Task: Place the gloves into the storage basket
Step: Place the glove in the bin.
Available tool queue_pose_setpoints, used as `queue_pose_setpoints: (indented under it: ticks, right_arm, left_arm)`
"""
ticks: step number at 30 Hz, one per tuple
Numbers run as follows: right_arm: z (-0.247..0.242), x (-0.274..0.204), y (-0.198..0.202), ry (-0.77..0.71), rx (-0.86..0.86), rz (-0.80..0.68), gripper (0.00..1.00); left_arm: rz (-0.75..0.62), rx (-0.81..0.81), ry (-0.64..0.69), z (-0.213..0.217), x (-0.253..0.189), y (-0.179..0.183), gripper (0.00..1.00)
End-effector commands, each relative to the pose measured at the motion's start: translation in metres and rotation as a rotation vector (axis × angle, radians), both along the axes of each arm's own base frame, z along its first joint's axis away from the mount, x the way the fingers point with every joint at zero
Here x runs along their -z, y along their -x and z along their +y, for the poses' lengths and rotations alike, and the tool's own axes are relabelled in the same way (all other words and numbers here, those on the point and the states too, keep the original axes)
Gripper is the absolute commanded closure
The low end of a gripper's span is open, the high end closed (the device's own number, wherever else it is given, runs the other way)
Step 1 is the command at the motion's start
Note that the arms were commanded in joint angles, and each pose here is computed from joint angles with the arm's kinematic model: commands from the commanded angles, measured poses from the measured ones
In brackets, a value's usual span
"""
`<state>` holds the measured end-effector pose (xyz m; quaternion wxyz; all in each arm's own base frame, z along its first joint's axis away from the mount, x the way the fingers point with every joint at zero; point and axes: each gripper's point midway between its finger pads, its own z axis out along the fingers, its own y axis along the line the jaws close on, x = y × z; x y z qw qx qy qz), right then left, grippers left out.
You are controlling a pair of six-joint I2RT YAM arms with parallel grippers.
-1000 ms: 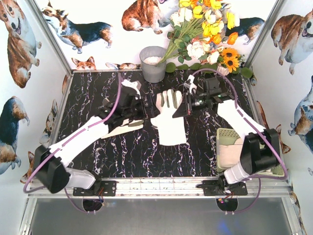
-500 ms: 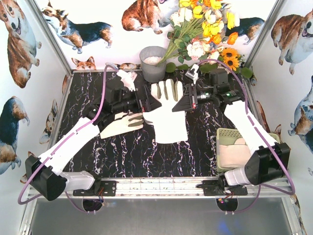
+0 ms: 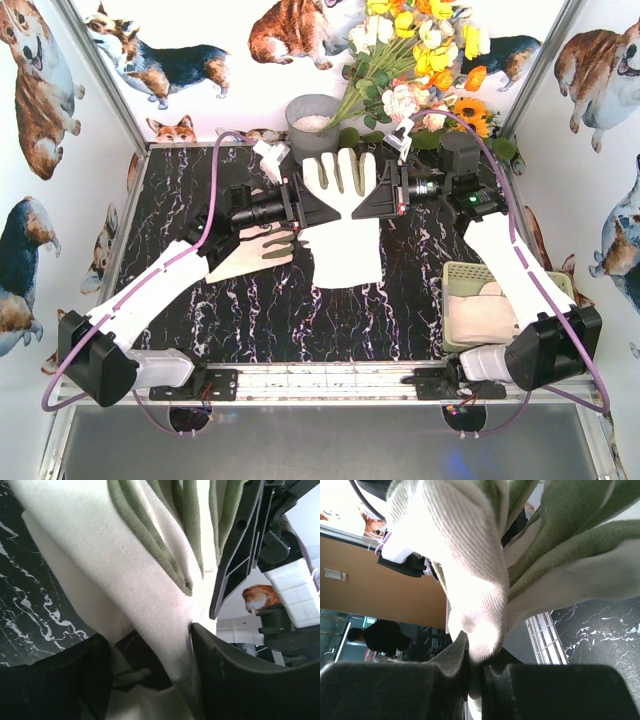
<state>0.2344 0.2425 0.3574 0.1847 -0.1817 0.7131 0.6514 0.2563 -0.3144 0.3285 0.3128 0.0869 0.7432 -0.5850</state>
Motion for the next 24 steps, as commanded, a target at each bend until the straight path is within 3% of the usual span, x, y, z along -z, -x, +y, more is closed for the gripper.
queue_pose_setpoints:
  ticks: [1,7,11,14,16,19,24]
  right_arm:
    - [0.000,-0.014,0.002,-0.022,-0.006,-0.086,1.00]
    - [-0.002,-0.002,-0.001,0.039,0.007,-0.096,1.00]
    - [-0.002,0.000,-0.007,0.055,0.042,-0.102,1.00]
    - [-0.002,-0.001,-0.013,0.064,0.083,-0.114,1.00]
    - [-0.003,-0.003,-0.015,0.056,0.099,-0.112,0.89]
    - [-0.004,-0.010,-0.017,0.024,0.108,-0.110,0.63]
    - [-0.004,-0.014,-0.014,-0.015,0.110,-0.105,0.38]
  left_arm:
    - [-0.037,0.056,0.067,0.000,-0.021,0.015,0.50]
    - [-0.015,0.084,0.081,0.000,-0.022,0.022,0.71]
    - [-0.024,0.091,0.096,0.000,-0.029,0.024,0.96]
    - [-0.047,0.064,0.107,0.002,-0.038,0.021,1.00]
    - [-0.061,0.043,0.116,0.004,-0.043,0.019,1.00]
    - [-0.079,0.020,0.131,0.006,-0.051,0.017,1.00]
    - [-0.111,-0.001,0.171,0.007,-0.069,0.016,1.00]
